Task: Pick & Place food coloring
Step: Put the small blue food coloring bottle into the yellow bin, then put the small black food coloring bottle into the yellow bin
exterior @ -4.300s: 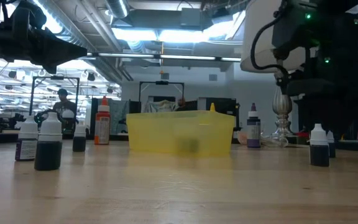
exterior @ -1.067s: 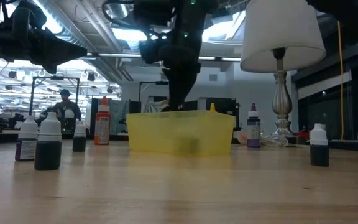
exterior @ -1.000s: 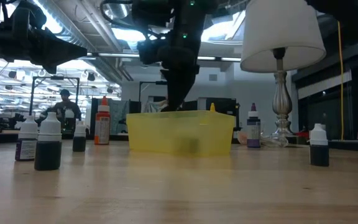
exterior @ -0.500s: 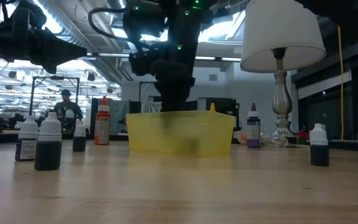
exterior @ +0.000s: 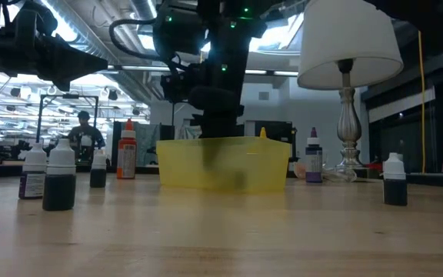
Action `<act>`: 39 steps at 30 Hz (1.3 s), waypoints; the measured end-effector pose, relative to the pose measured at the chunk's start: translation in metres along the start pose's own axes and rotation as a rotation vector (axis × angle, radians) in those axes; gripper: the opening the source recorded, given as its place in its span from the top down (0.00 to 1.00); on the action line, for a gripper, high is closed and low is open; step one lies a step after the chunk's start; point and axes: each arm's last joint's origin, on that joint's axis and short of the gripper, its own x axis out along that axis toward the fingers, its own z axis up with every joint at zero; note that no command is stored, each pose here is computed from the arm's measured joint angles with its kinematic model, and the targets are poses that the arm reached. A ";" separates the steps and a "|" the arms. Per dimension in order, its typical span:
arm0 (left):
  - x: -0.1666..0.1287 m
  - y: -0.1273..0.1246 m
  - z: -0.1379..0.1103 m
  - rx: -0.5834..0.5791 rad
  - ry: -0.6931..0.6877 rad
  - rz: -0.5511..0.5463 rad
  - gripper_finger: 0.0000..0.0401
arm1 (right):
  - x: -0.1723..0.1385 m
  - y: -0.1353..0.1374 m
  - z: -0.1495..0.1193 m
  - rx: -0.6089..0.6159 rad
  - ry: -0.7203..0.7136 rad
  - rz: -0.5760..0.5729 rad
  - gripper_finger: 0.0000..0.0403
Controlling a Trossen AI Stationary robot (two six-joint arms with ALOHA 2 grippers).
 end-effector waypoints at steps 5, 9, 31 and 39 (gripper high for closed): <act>0.000 0.000 0.000 0.000 0.000 0.000 0.97 | 0.000 0.000 0.000 0.002 -0.003 0.000 0.73; 0.000 0.000 0.000 0.000 0.000 0.000 0.97 | 0.000 0.000 0.000 0.003 -0.003 0.000 0.70; 0.000 0.000 0.000 0.000 0.000 0.000 0.98 | -0.030 -0.003 0.007 0.000 0.011 -0.002 0.70; 0.000 0.000 0.000 0.000 0.000 0.000 0.97 | -0.062 -0.007 0.012 0.056 0.014 -0.003 0.69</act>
